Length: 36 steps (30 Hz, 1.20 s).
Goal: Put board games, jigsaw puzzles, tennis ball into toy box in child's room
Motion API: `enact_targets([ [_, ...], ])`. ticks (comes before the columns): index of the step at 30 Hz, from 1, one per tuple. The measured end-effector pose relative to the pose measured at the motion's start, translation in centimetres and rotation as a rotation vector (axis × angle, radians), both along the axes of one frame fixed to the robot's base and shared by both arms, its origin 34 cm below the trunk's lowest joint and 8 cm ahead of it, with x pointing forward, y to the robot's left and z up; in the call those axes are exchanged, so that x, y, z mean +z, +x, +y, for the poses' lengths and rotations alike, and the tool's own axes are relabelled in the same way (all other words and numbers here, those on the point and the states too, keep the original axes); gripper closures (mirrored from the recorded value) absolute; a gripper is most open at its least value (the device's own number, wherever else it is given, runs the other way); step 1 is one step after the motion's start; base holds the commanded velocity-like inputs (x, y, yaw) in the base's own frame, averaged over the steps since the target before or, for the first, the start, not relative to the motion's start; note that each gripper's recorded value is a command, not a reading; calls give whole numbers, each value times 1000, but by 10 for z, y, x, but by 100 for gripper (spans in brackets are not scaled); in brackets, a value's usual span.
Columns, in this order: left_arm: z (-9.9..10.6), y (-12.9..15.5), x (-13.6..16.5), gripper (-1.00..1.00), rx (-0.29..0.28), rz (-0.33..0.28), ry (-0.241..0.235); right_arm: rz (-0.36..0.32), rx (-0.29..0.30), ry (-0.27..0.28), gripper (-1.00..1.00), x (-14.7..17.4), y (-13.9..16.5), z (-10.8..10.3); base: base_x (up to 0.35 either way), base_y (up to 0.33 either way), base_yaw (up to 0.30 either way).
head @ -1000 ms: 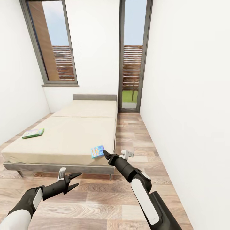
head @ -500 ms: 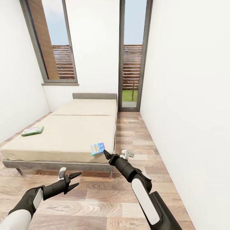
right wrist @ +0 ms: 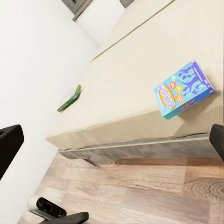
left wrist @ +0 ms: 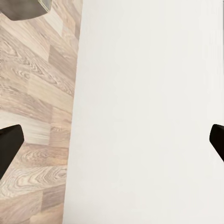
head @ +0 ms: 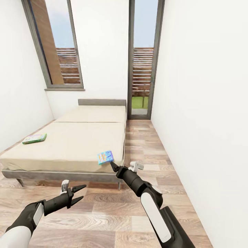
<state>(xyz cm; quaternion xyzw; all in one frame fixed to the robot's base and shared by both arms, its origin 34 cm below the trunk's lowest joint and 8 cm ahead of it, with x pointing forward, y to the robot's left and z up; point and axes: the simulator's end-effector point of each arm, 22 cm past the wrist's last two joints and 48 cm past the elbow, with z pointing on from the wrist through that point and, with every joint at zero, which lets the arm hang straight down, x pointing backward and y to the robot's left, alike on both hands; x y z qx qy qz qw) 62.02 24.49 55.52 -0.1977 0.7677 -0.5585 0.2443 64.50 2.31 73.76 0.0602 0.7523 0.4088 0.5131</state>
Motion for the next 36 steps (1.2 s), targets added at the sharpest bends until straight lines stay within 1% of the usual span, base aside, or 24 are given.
enact_targets([
  [8,5,-4,-12,-100,0,-14,-10,-1,2,3,-100,-16,-4,1,0,0,0],
  [18,8,-9,-33,-100,3,-15,-12,-3,0,-3,-100,-39,-9,-1,0,0,0],
  [26,24,-11,-44,-100,16,-26,-7,-3,-1,-5,-100,-57,-14,-2,0,0,0],
  [29,26,0,-37,-100,17,-53,-5,-3,-2,-6,-100,-64,-15,-3,0,0,0],
  [30,26,7,-29,-100,18,-68,-4,-2,-3,-6,-100,-65,-15,-4,0,0,0],
  [36,27,21,-14,-100,19,-95,2,-1,-7,-6,-100,-65,-14,-5,0,0,0],
])
